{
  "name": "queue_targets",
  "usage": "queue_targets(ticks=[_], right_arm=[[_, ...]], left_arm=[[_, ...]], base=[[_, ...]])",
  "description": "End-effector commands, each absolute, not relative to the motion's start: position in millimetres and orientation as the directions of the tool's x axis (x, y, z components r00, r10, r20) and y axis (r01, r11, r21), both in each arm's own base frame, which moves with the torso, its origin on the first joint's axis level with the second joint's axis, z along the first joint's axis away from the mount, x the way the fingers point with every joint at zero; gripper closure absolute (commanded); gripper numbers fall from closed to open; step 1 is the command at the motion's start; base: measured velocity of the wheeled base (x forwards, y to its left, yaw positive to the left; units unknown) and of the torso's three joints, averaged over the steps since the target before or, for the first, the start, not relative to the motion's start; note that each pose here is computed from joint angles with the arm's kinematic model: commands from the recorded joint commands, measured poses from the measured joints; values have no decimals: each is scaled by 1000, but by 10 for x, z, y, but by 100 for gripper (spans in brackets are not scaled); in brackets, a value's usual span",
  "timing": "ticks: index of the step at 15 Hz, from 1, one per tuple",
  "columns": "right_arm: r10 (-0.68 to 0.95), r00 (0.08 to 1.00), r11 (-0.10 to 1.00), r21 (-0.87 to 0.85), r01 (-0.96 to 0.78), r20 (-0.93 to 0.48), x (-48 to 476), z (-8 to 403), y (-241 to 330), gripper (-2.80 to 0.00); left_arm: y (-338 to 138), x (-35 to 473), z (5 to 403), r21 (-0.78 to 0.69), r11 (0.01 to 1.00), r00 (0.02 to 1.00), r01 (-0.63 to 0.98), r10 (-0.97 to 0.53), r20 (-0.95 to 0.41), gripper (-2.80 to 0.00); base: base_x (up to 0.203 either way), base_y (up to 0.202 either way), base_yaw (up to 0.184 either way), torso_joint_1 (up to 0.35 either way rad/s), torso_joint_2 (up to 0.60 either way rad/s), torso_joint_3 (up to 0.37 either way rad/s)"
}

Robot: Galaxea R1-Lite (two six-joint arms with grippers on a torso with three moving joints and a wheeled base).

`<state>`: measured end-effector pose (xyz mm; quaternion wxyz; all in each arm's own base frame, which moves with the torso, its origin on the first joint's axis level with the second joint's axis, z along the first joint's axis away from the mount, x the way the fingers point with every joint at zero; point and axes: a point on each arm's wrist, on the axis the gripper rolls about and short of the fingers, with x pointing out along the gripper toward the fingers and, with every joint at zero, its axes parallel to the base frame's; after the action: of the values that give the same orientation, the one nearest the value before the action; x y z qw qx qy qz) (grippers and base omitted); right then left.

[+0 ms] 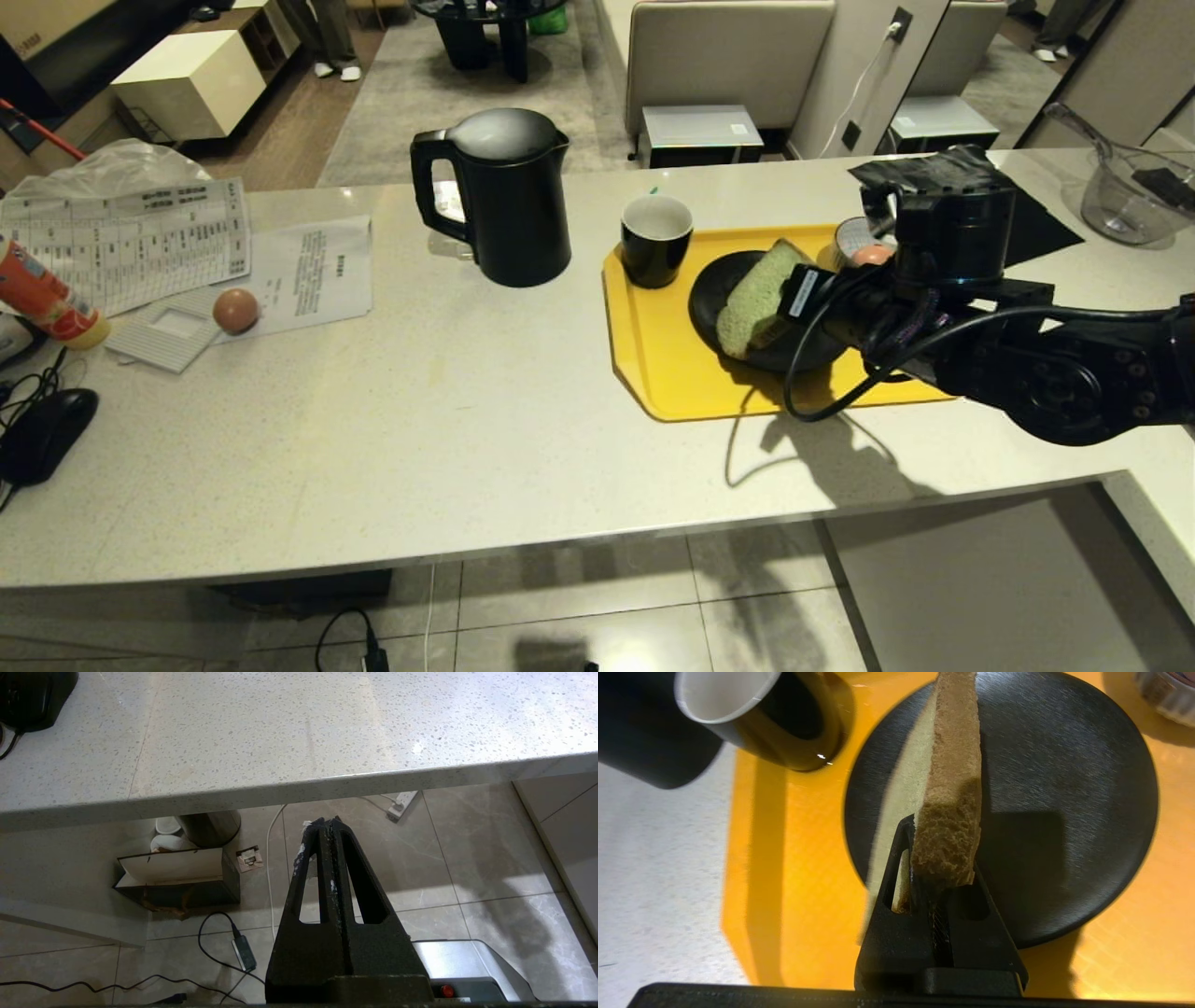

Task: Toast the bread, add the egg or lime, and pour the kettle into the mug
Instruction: Put the baked bread on a plate

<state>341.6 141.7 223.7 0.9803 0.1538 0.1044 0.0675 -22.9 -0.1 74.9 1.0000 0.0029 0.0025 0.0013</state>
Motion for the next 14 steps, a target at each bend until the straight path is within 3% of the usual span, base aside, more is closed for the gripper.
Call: queue_targets(ticks=[1, 14], right_arm=[[143, 968, 948, 309, -75, -204, 3478, 2161, 1381, 0], [23, 972, 968, 246, 36, -235, 3652, 2058, 945, 0]], left_arm=[[-1, -227, 744, 6, 1000, 1000, -3, 3, -8, 0], [-1, -229, 748, 6, 1000, 1000, -3, 3, -5, 0]], base=[[0, 0, 0, 0, 0, 0], [0, 0, 0, 0, 0, 0]])
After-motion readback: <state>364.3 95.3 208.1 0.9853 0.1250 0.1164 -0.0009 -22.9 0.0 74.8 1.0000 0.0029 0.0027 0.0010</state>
